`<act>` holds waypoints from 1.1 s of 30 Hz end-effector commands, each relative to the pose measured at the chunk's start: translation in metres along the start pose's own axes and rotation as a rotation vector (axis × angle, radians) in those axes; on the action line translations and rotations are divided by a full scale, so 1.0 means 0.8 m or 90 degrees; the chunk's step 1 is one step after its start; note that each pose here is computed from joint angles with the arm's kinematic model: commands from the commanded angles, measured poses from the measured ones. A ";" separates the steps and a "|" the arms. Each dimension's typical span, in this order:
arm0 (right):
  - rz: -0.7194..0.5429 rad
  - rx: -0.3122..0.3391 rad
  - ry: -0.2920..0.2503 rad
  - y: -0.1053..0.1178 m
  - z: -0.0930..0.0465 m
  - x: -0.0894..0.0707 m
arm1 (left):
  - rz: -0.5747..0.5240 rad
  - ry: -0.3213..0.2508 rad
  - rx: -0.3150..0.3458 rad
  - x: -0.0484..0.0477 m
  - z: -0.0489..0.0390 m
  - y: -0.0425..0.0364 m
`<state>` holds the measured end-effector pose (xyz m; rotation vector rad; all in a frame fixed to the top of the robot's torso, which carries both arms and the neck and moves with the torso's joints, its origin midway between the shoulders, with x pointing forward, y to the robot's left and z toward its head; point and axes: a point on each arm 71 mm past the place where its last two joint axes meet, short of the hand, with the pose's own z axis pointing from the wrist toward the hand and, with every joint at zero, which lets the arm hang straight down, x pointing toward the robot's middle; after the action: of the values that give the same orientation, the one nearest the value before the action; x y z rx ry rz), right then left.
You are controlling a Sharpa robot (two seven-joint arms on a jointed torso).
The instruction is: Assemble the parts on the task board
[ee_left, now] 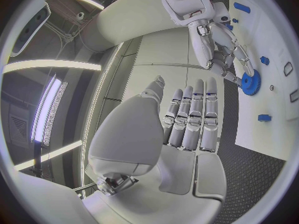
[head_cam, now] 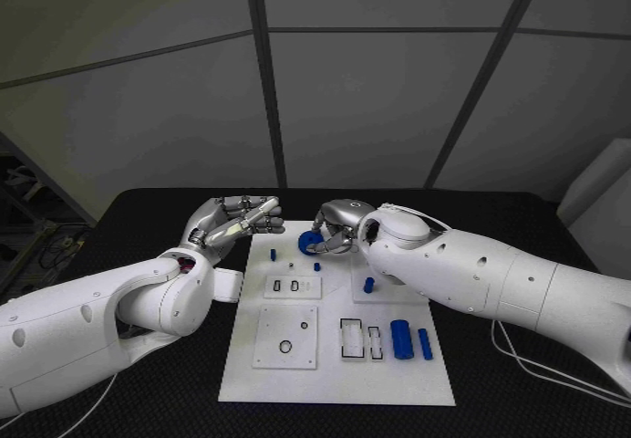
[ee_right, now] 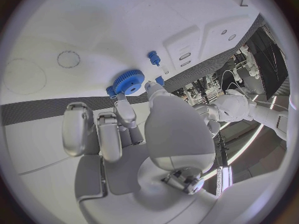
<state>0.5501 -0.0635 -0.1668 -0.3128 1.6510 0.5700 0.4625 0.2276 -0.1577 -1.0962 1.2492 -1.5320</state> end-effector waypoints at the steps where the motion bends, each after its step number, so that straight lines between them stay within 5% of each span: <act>1: 0.004 0.005 0.007 -0.003 -0.003 0.001 | 0.001 0.007 0.005 0.001 0.000 -0.0021; 15: 0.035 -0.016 -0.121 -0.023 -0.029 -0.022 | 0.005 0.001 0.006 -0.003 0.000 -0.0026; 23: 0.048 -0.016 -0.122 -0.027 -0.036 -0.024 | 0.006 -0.001 0.006 -0.005 0.000 -0.0024; 33: 0.048 -0.020 -0.071 -0.010 -0.023 -0.014 | 0.005 0.000 0.006 -0.004 0.001 -0.0017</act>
<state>0.5396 -0.0826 -0.1542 -0.2308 1.5227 0.6602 0.4638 0.2321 -0.1585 -1.0992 1.2457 -1.5190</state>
